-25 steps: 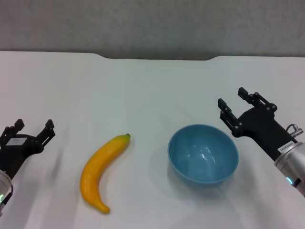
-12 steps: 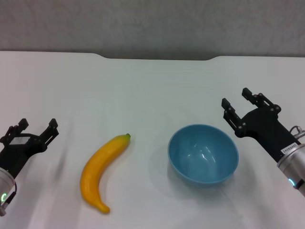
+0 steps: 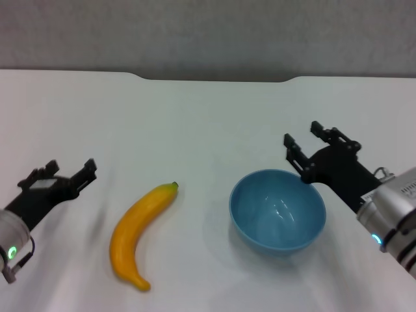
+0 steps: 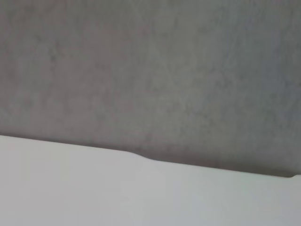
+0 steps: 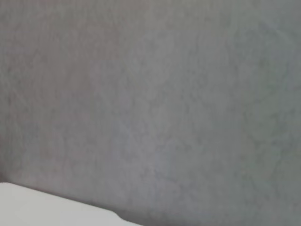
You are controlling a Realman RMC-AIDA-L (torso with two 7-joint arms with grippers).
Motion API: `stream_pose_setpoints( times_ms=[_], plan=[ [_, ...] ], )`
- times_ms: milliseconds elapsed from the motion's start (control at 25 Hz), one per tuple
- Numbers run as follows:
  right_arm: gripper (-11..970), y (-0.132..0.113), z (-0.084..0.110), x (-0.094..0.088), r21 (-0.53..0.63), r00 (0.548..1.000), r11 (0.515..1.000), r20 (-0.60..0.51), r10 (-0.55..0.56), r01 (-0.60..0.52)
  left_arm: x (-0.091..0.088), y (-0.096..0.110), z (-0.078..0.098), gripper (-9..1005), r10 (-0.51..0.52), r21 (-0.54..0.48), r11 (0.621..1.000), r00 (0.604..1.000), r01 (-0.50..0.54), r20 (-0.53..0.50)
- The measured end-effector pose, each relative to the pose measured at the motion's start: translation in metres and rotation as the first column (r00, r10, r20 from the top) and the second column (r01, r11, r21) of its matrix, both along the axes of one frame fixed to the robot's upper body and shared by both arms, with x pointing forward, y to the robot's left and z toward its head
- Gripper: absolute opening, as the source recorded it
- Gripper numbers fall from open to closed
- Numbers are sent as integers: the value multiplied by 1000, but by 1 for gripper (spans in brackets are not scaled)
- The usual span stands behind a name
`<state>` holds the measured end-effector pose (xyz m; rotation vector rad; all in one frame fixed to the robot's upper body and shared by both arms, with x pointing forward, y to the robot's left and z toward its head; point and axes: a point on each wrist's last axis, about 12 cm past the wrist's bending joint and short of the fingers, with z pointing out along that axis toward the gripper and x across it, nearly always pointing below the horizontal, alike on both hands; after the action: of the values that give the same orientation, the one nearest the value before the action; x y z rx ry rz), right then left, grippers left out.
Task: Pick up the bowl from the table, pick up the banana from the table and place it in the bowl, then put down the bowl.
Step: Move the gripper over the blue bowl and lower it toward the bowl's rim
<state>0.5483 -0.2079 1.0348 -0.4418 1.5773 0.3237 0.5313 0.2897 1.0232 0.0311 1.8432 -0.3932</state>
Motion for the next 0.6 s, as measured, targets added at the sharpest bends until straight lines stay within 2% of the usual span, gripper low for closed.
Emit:
stream_pose_setpoints(
  times_ms=[120,240,280,320,520,600],
  plan=[
    [589,3,5,4,-9,999,1000,-36,12,-12,5,-5,20,881,-6,27,1000,1000,6,-31],
    [589,10,13,10,-16,997,999,-73,35,-37,7,-6,36,880,33,121,992,997,-25,-69],
    [589,15,22,14,-25,993,998,-110,46,-49,8,-10,47,880,68,180,982,993,-50,-92],
    [589,15,22,14,-25,993,998,-110,46,-49,8,-10,47,880,68,180,982,993,-50,-92],
    [590,19,50,23,-112,972,994,-233,-23,-3,10,-27,66,880,97,267,962,984,-56,-146],
    [590,20,55,23,-122,968,993,-246,-37,7,11,-34,74,880,97,288,957,983,-49,-156]
  ],
)
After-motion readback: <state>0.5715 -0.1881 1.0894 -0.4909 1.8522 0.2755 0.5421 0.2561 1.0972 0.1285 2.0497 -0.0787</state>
